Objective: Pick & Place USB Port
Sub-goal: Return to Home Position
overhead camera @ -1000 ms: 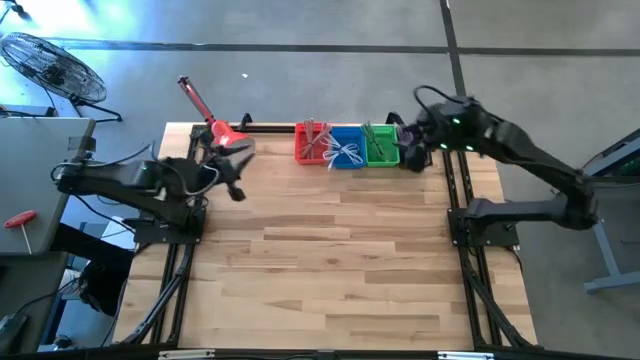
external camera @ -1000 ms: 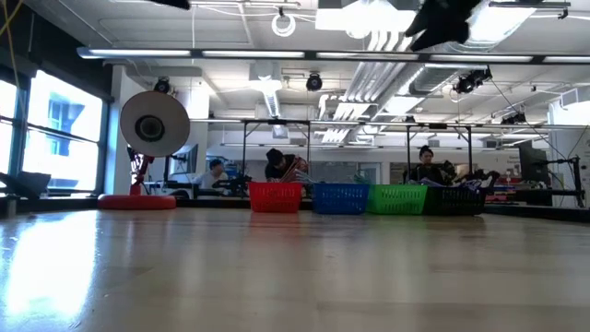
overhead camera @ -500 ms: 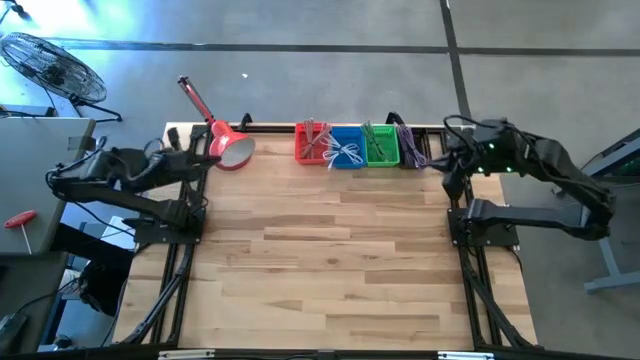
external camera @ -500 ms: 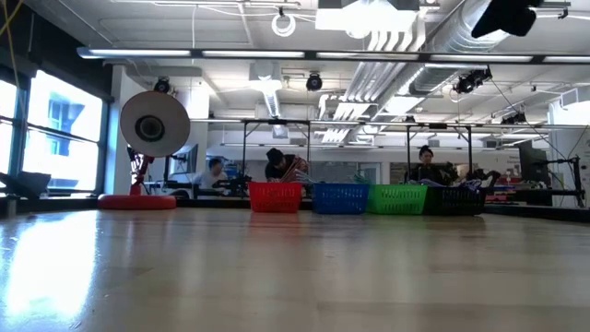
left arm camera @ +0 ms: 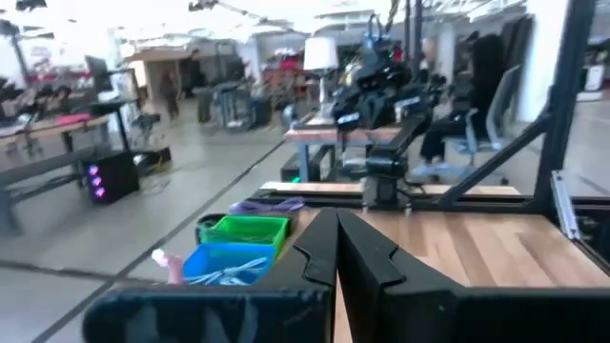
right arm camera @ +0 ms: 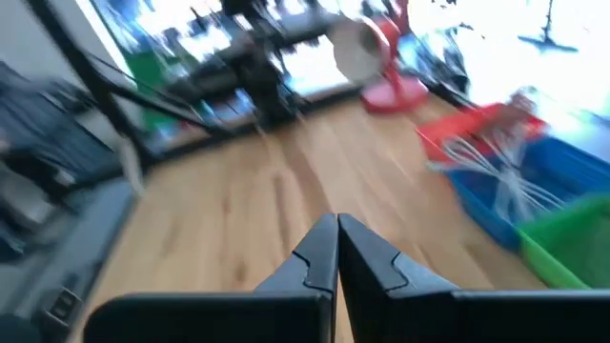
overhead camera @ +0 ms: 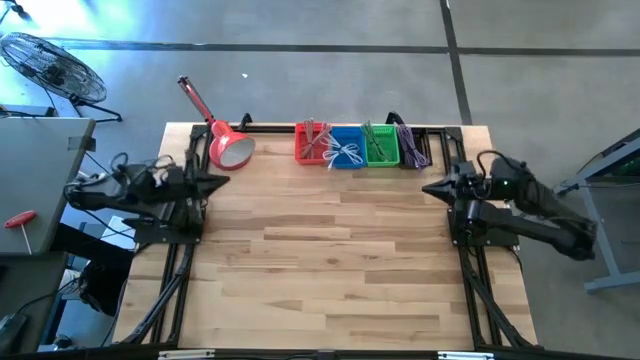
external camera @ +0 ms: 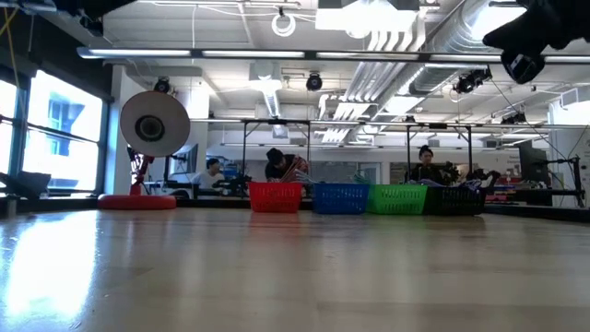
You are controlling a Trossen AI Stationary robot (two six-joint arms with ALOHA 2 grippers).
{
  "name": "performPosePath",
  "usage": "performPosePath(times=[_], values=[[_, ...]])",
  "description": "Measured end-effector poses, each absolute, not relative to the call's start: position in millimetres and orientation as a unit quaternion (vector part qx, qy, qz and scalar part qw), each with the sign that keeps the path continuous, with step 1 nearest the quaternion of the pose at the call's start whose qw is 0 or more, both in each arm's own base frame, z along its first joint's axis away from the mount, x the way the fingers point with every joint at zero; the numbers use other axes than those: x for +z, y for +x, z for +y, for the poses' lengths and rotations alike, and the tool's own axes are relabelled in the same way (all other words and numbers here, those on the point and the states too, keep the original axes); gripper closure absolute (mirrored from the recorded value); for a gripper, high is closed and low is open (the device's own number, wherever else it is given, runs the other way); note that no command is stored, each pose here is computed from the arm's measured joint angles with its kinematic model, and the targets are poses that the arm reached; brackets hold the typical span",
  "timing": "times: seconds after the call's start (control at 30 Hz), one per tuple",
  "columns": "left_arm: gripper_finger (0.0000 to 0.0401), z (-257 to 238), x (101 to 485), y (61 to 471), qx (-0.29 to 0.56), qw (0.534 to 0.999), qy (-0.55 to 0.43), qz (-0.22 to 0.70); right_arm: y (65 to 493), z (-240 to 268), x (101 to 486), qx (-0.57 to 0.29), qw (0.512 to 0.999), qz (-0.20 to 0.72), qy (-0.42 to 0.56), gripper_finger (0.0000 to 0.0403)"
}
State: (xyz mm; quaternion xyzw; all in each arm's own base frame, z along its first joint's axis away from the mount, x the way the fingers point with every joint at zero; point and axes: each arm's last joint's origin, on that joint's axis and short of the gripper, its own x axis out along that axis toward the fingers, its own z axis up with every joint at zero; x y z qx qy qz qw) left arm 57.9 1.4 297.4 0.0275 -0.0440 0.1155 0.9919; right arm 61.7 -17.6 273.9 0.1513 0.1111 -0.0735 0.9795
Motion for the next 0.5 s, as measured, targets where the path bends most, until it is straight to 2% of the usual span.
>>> performPosePath(times=[0.17,0.5], values=[[0.0401,-0.7,260.1,69.3,0.113,0.992,0.031,-0.054,65.4,-16.6,248.0,-0.022,0.99,0.023,0.139,0.0402],[0.0401,-5.4,206.5,86.0,0.077,0.995,-0.039,-0.051,84.9,-23.6,197.0,0.005,0.992,-0.014,0.125,0.0402]])
